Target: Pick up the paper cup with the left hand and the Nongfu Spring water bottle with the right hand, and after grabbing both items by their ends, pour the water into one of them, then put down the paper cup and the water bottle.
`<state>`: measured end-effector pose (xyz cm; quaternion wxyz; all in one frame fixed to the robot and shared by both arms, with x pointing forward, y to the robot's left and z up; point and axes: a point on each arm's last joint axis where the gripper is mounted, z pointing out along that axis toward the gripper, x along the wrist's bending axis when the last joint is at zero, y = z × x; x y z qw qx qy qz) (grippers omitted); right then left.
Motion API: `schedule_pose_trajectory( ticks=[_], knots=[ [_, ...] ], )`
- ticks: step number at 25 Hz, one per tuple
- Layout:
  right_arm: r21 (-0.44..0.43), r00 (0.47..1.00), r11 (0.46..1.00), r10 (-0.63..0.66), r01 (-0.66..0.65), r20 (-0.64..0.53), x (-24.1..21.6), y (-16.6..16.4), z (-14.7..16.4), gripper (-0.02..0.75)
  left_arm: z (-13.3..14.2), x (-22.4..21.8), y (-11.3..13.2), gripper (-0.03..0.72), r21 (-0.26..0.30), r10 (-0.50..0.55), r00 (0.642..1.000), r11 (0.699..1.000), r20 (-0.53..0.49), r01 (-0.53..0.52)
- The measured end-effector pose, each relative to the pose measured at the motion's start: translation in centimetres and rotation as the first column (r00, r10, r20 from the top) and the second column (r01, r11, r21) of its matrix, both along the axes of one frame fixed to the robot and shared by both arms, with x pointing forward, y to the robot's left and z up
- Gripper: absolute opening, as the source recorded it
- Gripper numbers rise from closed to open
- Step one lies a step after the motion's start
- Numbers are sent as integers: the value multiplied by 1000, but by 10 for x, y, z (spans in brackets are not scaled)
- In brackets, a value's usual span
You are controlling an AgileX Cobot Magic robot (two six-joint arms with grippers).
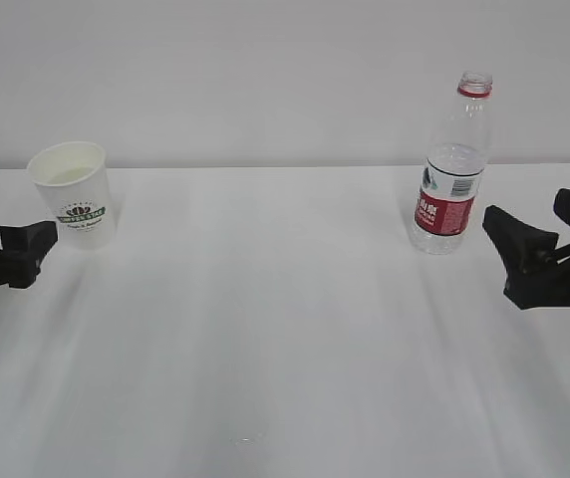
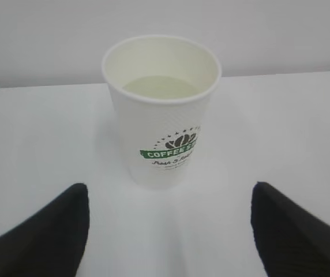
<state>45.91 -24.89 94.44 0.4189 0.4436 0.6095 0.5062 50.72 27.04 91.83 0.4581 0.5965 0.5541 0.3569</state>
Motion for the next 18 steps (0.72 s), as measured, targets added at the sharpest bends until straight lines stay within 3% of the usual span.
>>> schedule_pose_trajectory(
  ticks=[10, 18],
  knots=[
    [-3, 997, 999, -40, 40, -65, -14, -6, 17, 589, 50, -19, 2, 621, -4, 2, 992, 1000, 126, -2],
    [16, 997, 998, -58, 58, -47, -30, -11, 40, 588, 84, -45, 6, 610, 11, 8, 990, 1000, 140, -10]
  ],
)
